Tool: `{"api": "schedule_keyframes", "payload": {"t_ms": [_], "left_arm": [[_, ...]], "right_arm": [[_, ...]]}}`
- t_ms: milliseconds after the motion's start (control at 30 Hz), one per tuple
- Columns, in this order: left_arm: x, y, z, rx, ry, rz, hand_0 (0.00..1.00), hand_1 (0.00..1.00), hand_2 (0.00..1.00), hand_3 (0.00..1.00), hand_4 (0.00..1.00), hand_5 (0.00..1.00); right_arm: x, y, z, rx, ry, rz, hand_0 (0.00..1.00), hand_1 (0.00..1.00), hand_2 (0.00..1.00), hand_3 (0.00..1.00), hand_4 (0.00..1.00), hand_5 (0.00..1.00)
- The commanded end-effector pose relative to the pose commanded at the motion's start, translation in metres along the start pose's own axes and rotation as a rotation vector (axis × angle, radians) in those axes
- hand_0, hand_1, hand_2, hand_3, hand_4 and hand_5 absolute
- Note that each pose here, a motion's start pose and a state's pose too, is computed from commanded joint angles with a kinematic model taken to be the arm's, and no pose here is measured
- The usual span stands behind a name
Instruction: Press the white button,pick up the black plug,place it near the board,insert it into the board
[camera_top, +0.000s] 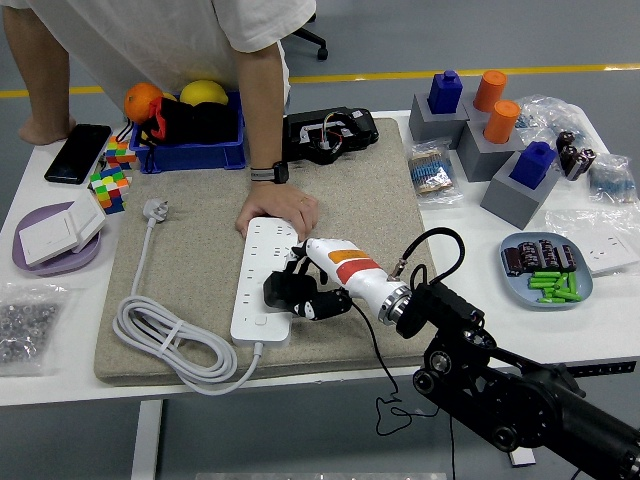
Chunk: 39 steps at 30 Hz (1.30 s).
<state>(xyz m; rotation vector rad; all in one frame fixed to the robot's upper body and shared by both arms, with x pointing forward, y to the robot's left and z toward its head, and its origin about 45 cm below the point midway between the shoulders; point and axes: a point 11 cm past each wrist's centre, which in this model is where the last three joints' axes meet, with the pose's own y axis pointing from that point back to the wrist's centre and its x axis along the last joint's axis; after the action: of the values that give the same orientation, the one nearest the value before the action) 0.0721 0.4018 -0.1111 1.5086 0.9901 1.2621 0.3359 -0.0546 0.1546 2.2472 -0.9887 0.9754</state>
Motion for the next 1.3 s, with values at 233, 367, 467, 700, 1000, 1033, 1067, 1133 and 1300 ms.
{"api": "schedule_keyframes", "payload": {"t_ms": [233, 367, 467, 700, 1000, 1033, 1067, 1133, 1300], "left_arm": [[0.001, 0.000, 0.000, 0.000, -0.002, 0.002, 0.650, 0.640, 0.634, 0.675, 0.516, 0.101], [0.001, 0.000, 0.001, 0.000, -0.003, 0.003, 0.650, 0.640, 0.634, 0.675, 0.518, 0.099], [0.002, 0.000, 0.000, 0.000, -0.003, 0.003, 0.650, 0.640, 0.634, 0.675, 0.518, 0.099], [0.002, 0.000, 0.001, 0.000, -0.002, 0.004, 0.650, 0.640, 0.634, 0.675, 0.518, 0.096], [0.003, 0.001, 0.002, -0.002, -0.001, 0.006, 0.652, 0.640, 0.634, 0.674, 0.520, 0.094], [0.003, 0.001, 0.003, -0.002, 0.000, 0.006, 0.652, 0.640, 0.634, 0.674, 0.520, 0.094], [0.003, 0.001, 0.003, -0.002, 0.000, 0.006, 0.652, 0.640, 0.634, 0.674, 0.520, 0.094], [0.004, 0.001, 0.003, -0.002, -0.001, 0.007, 0.652, 0.640, 0.634, 0.674, 0.520, 0.094], [0.005, 0.001, 0.002, 0.001, -0.003, 0.008, 0.650, 0.640, 0.634, 0.674, 0.520, 0.095]], "right_arm": [[-0.001, -0.001, -0.002, 0.007, 0.012, -0.005, 0.303, 0.405, 0.421, 0.474, 0.851, 0.002], [0.000, -0.002, -0.007, 0.024, 0.021, -0.007, 0.303, 0.404, 0.420, 0.475, 0.850, 0.002], [-0.001, -0.003, -0.008, 0.031, 0.030, -0.014, 0.303, 0.404, 0.420, 0.475, 0.850, 0.002], [-0.004, -0.004, -0.013, 0.049, 0.049, -0.032, 0.304, 0.403, 0.421, 0.475, 0.848, 0.002], [-0.001, -0.010, -0.017, 0.072, 0.082, -0.042, 0.301, 0.402, 0.421, 0.475, 0.847, 0.002], [0.000, -0.010, -0.017, 0.072, 0.085, -0.042, 0.301, 0.402, 0.421, 0.475, 0.847, 0.002], [0.000, -0.011, -0.016, 0.072, 0.087, -0.042, 0.301, 0.402, 0.421, 0.475, 0.847, 0.002], [0.000, -0.011, -0.014, 0.068, 0.093, -0.045, 0.301, 0.402, 0.421, 0.475, 0.847, 0.002], [-0.001, -0.011, -0.008, 0.053, 0.090, -0.046, 0.300, 0.403, 0.421, 0.475, 0.844, 0.002]]}}
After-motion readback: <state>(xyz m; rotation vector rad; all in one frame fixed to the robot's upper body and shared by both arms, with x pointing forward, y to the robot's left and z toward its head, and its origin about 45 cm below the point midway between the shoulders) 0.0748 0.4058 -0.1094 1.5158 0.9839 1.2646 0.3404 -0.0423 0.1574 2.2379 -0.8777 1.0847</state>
